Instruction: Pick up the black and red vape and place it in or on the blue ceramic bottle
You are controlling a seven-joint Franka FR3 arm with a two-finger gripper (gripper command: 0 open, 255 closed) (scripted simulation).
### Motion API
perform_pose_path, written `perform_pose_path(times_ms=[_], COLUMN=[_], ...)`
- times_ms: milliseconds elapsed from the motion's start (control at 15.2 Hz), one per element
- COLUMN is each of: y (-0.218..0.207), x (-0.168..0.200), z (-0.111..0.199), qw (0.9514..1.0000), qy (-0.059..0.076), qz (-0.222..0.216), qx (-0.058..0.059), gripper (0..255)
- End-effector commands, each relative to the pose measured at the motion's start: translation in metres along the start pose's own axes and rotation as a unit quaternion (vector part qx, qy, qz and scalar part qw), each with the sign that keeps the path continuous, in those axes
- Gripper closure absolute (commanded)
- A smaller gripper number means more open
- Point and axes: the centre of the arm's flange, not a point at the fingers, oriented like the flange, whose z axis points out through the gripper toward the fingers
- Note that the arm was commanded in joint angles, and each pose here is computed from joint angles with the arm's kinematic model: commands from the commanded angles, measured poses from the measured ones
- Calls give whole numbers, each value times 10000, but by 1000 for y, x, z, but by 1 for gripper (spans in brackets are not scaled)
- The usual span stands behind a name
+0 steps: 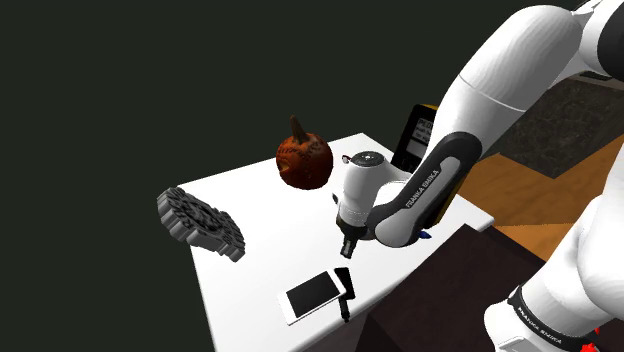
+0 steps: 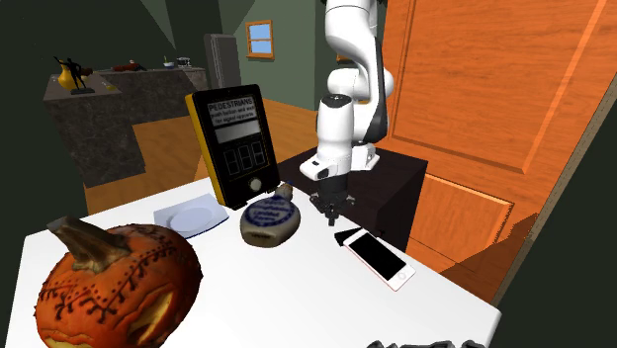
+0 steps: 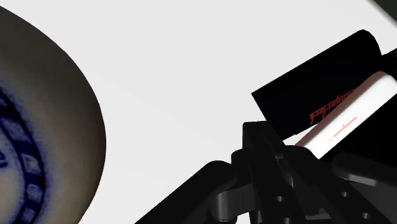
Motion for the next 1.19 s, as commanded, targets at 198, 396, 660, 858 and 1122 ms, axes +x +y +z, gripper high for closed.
perform_pose_path(times_ms=[198, 396, 660, 858, 1122], y=[-9, -41, -90, -122, -123], x=[-9, -30, -41, -37, -36], z=[2, 7, 14, 18, 39], qw=[9987, 9786, 9155, 8552, 8552], qy=[-1, -6, -11, -15, -15], qz=[517, 2054, 4021, 5180, 5180], qx=[15, 59, 115, 148, 148], gripper=[0, 0, 0, 0, 0])
